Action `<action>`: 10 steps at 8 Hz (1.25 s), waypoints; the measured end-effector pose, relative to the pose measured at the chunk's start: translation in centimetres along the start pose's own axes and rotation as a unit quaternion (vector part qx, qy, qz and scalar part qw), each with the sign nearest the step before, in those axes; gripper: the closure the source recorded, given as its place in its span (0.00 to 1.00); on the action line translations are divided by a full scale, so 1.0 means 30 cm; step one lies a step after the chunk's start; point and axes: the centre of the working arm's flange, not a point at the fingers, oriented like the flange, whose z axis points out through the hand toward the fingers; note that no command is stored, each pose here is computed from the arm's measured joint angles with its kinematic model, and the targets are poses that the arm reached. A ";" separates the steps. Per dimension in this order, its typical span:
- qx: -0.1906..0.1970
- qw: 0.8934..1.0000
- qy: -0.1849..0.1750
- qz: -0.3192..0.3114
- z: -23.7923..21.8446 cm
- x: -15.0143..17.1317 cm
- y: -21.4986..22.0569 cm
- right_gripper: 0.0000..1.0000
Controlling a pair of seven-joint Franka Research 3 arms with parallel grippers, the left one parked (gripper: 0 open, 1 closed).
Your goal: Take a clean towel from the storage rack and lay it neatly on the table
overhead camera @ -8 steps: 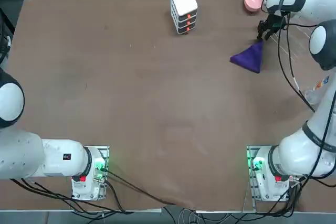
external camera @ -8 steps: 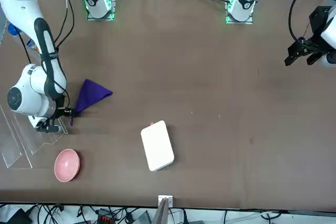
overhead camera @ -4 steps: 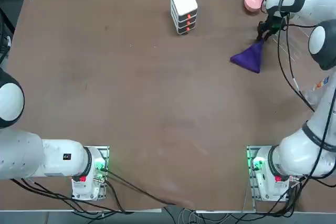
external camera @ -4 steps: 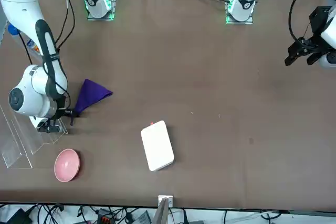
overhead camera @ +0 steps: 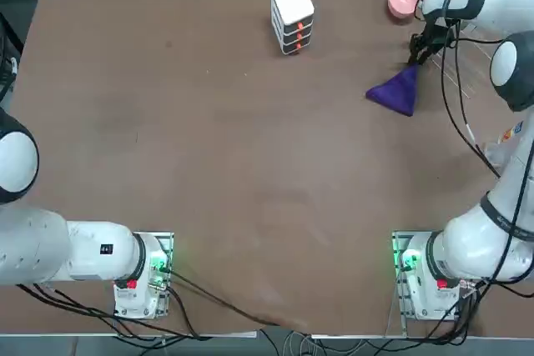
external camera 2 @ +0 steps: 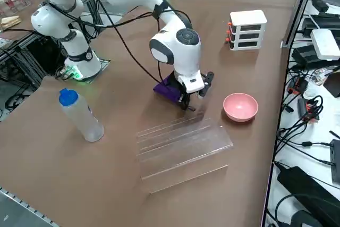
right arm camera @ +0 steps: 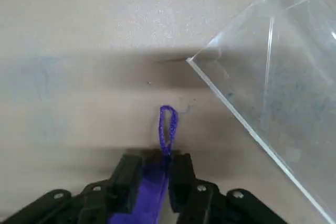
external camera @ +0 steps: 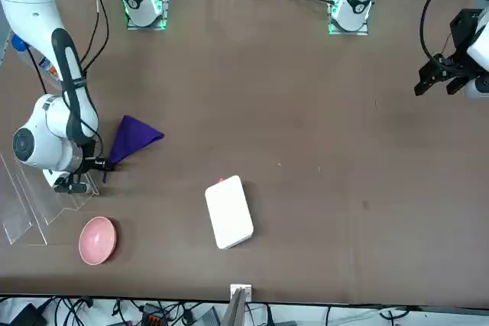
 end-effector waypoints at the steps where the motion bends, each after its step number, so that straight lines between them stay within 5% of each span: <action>1: 0.000 1.000 0.001 0.000 -0.002 0.001 0.000 0.63; 6: 0.000 1.000 0.001 -0.001 -0.004 0.002 0.000 0.70; 10: 0.001 1.000 -0.005 -0.003 -0.009 0.000 -0.006 0.90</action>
